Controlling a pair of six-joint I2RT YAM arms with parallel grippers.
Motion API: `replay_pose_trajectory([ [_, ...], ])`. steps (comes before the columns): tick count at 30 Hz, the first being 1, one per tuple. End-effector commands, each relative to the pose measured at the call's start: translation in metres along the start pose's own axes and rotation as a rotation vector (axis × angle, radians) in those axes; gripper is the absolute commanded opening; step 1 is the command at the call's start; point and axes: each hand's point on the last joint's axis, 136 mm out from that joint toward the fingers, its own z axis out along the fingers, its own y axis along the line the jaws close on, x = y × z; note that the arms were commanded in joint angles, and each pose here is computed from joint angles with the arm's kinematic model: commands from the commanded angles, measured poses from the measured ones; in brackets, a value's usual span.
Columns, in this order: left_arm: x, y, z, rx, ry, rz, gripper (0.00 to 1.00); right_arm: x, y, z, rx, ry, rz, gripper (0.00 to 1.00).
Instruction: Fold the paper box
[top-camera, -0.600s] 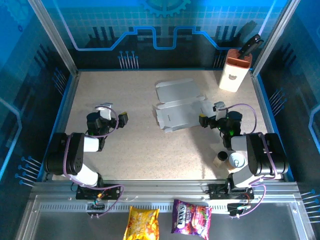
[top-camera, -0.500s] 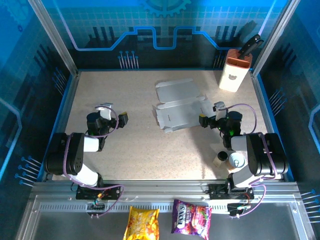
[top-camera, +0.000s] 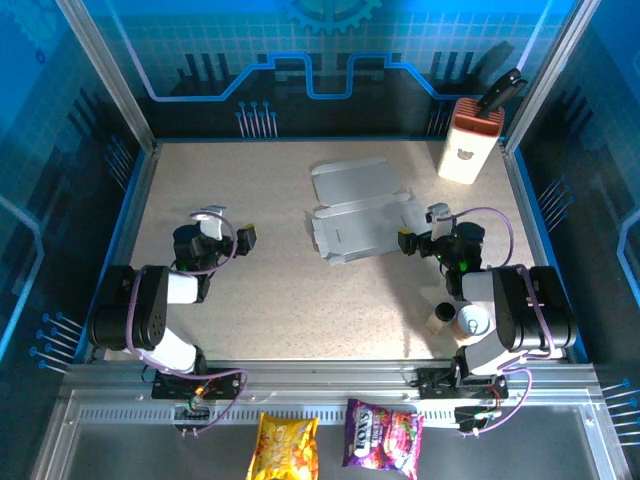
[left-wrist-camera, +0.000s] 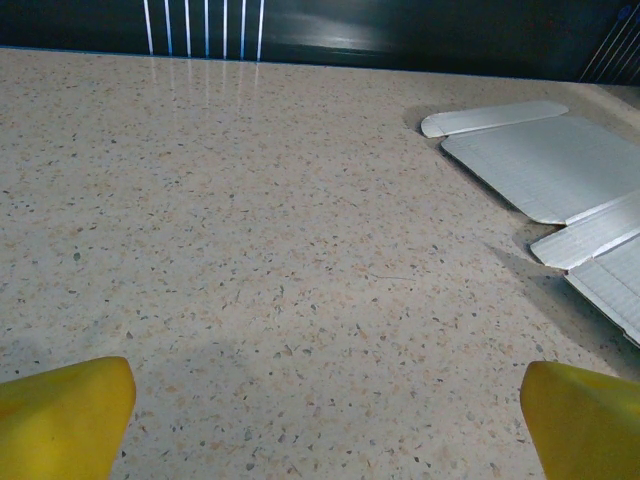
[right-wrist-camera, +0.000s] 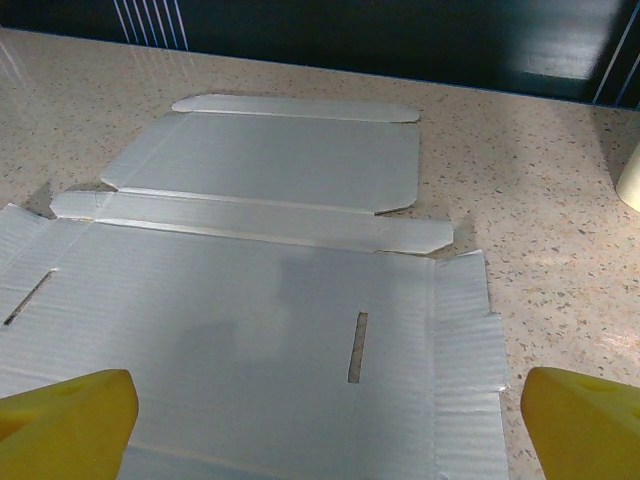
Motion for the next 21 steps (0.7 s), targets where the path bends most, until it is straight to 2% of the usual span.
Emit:
replay_pose_trajectory([
  [1,-0.0028,-0.0042,-0.0012,0.028,-0.023,0.029,1.00,-0.0062,-0.0003,-0.0014,-0.008,-0.031,-0.024,0.99],
  [21,-0.0063,-0.0040,-0.0057,0.017,-0.044,0.036,1.00,-0.0089,-0.0003,-0.0036,-0.002,-0.038,-0.026,0.99],
])
